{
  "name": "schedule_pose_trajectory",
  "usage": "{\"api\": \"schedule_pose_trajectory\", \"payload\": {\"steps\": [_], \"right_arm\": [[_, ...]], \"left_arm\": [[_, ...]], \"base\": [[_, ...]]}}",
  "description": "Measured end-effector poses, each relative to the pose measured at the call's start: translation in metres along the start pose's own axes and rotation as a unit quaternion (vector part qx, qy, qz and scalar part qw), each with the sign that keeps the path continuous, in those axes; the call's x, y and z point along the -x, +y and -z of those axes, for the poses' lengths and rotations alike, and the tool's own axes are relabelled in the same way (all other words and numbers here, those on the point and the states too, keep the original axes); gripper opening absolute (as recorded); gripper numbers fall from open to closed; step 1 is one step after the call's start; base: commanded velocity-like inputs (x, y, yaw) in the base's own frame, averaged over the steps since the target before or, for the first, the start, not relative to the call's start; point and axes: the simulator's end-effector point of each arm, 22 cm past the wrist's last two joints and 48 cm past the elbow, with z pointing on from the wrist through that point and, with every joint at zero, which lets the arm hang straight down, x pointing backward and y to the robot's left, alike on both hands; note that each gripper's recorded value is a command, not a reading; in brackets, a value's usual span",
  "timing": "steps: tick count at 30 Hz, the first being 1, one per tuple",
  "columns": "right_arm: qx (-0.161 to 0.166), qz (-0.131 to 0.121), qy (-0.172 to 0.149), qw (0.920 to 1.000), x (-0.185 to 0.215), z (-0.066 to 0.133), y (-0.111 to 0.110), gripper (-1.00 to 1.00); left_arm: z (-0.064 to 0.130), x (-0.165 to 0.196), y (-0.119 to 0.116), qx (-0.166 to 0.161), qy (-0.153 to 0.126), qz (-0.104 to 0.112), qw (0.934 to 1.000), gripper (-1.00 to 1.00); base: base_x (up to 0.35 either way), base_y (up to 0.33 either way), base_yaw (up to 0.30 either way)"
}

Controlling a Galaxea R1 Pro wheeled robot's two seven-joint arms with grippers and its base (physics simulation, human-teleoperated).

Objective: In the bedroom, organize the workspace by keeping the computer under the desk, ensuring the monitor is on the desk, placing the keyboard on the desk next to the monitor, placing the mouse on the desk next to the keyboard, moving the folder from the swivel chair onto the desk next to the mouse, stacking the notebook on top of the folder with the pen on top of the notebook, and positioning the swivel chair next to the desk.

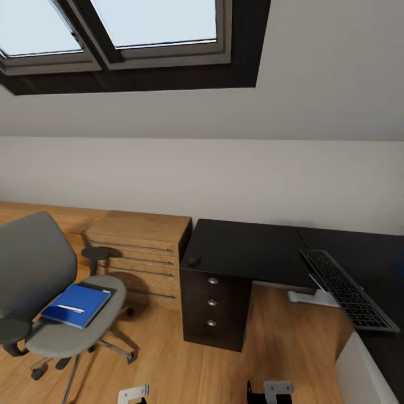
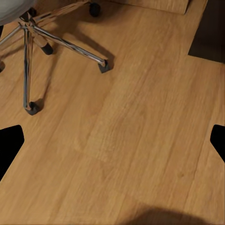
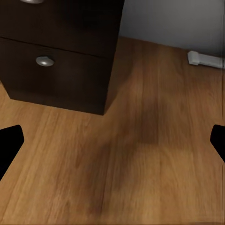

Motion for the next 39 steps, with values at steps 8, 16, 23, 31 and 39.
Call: {"api": "schedule_pose_trajectory", "payload": {"steps": [8,16,23,31,39], "right_arm": [[-0.001,-0.001,0.000,1.0000,0.000,0.000,-0.001,1.00],[-0.001,-0.001,0.002,1.0000,-0.001,0.000,-0.001,1.00],[0.000,-0.001,0.005,1.0000,-0.005,0.000,0.001,1.00],[0.005,-0.005,0.008,0.9999,-0.006,0.001,0.010,1.00],[0.005,-0.005,0.008,0.9999,-0.006,0.002,0.010,1.00]], "left_arm": [[0.002,-0.001,-0.008,-0.004,0.002,0.004,1.0000,1.00],[0.002,-0.002,-0.009,-0.005,0.004,0.004,1.0000,1.00],[0.002,-0.009,-0.009,-0.004,0.010,0.001,0.9999,1.00],[0.002,-0.014,-0.011,-0.005,0.017,0.000,0.9998,1.00],[0.002,-0.015,-0.012,-0.006,0.017,0.000,0.9998,1.00]], "base": [[0.000,0.000,-0.248],[0.000,0.000,-0.251],[0.000,0.000,-0.179],[0.008,0.009,-0.078],[0.119,0.140,-0.002]]}}
